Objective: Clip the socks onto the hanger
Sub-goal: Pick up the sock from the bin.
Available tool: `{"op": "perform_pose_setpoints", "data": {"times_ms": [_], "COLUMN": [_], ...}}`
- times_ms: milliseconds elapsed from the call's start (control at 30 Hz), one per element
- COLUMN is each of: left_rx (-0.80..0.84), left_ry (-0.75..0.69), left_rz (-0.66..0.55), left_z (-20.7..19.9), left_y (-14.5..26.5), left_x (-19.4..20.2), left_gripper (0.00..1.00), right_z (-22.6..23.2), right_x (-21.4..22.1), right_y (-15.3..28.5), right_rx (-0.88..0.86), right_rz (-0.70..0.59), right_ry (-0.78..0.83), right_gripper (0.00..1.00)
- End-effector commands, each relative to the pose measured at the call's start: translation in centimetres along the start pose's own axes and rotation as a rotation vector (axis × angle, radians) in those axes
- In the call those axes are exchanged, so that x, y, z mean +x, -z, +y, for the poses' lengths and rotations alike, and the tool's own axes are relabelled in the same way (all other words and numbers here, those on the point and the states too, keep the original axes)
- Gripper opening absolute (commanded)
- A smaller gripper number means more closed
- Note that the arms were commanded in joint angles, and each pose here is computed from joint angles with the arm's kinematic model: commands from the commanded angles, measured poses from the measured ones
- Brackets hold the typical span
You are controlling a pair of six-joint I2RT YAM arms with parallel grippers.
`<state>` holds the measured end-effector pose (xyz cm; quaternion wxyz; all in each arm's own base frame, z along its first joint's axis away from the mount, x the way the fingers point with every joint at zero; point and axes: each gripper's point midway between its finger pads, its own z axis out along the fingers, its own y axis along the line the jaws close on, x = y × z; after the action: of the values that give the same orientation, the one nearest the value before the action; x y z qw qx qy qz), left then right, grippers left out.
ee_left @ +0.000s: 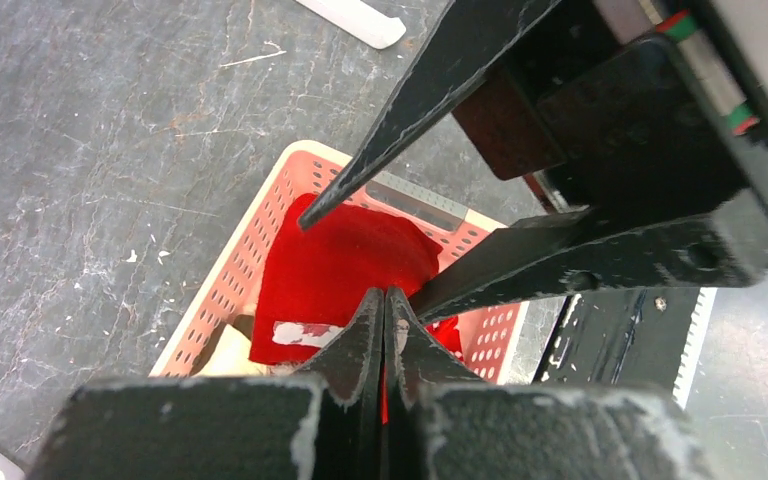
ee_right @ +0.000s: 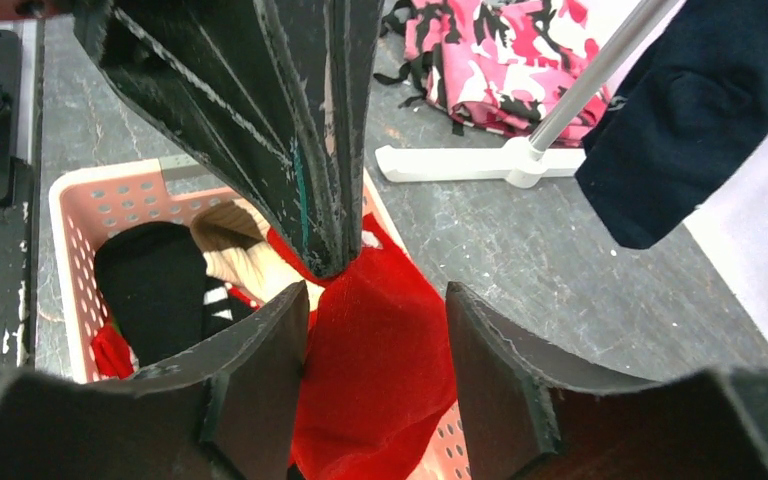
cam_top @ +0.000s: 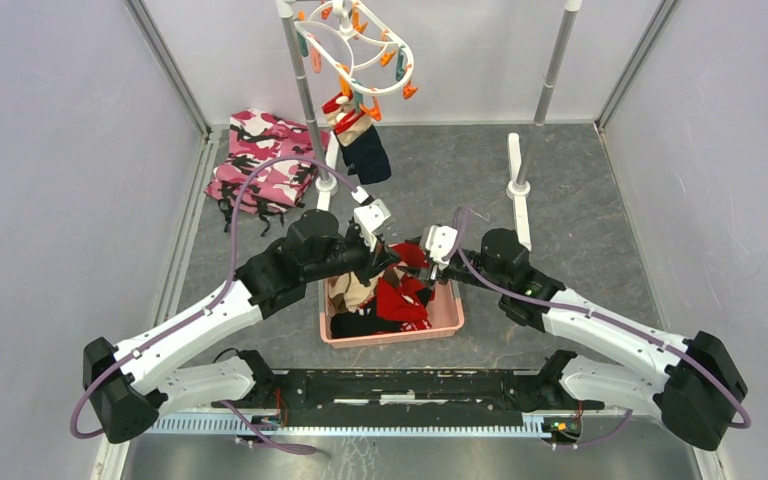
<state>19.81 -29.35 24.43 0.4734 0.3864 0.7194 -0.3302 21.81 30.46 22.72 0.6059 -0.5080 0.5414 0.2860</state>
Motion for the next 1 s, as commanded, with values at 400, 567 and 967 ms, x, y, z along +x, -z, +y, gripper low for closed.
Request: {"op": "perform_pose_setpoints", "data": {"times_ms": [400, 567, 967], "left_rx": [-0.048, -0.024, 0.026], "left_ry": [0.022, -0.058, -0.155], "left_rz": [-0.262, -0.530, -0.761], "left_z": [0.1, -1.1, -2.1], "left_y": [2.9, 7.4, 9.3], "left_x": [-4.1, -4.4, -1.7], "left_gripper": [0.31, 0.90, 1.00], "right_z": [-0.3, -0.2, 0.8], "right_x": [-0.7, -2.0, -8.5], "right_y": [-0.5, 0.0, 1.5], "right_rx": [-0.007, 0.009, -0.067], "right_rz": [0.016, -0.058, -0.342], "right_ry": [0.009, -0.039, -0.131], "right_gripper": [0.00, 0.00, 0.00]}}
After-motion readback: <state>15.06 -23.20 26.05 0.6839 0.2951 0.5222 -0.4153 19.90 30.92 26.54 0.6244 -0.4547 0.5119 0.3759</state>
